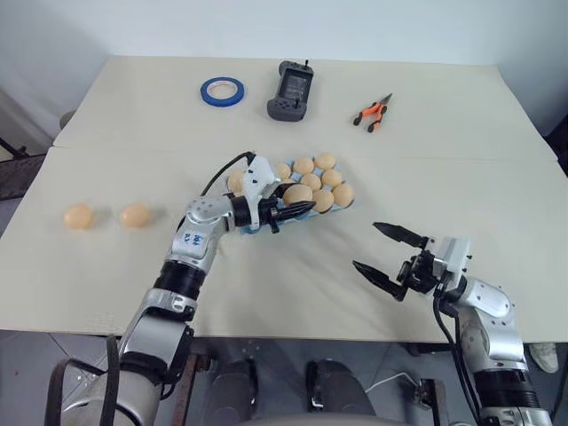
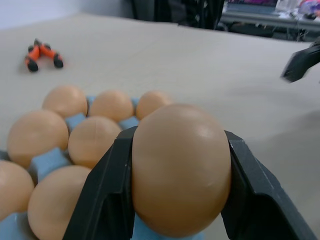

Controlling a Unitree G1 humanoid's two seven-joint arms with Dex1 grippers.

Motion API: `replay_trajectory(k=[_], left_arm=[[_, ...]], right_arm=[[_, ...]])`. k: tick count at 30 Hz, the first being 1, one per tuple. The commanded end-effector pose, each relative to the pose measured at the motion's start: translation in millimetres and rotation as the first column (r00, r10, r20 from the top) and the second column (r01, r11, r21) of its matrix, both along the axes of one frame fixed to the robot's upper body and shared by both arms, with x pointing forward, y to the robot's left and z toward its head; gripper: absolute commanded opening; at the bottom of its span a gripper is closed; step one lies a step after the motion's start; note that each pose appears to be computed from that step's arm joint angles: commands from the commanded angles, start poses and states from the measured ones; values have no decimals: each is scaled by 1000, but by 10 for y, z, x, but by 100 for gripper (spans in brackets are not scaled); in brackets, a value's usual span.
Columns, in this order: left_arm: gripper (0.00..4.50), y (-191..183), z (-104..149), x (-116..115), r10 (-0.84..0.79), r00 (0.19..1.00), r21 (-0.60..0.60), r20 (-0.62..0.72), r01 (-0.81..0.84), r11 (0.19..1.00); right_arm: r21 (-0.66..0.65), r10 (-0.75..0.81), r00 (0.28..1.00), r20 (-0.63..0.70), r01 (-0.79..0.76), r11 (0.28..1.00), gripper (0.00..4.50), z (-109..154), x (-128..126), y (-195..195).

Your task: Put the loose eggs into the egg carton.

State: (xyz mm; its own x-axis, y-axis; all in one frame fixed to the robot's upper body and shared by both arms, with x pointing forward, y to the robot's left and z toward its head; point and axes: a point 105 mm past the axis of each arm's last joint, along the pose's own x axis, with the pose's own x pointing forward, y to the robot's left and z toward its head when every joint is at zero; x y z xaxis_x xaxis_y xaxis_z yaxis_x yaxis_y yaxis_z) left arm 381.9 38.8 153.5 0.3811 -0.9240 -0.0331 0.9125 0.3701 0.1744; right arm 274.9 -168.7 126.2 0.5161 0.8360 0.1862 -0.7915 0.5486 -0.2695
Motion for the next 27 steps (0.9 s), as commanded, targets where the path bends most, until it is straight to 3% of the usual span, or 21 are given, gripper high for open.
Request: replay_trajectory(k=[1,5,8,13,17,22,27], left_arm=[[207,-45,59,22,-9,999,-5,40,9,1000],[332,-66,43,2,-32,999,-4,40,32,999],[422,32,233,1,-14,993,-46,120,20,999],[422,453,577,-27,91,972,-153,215,-59,986],[422,806,658,-129,178,952,-180,249,-135,974],[436,1765,422,-529,490,843,-203,221,-451,869],[436,2130,138,-950,651,738,-176,179,-627,759]], right_arm=[[1,-19,997,76,19,1000,450,153,-33,-19],[3,-23,997,75,23,1000,450,148,-35,-20],[5,-3,998,68,2,1000,450,140,-36,1],[-29,113,992,59,-111,993,450,127,-98,110],[-74,221,974,46,-217,973,450,75,-166,203],[-123,364,930,45,-356,926,450,11,-130,318],[-151,403,915,-12,-400,904,450,-38,-70,303]])
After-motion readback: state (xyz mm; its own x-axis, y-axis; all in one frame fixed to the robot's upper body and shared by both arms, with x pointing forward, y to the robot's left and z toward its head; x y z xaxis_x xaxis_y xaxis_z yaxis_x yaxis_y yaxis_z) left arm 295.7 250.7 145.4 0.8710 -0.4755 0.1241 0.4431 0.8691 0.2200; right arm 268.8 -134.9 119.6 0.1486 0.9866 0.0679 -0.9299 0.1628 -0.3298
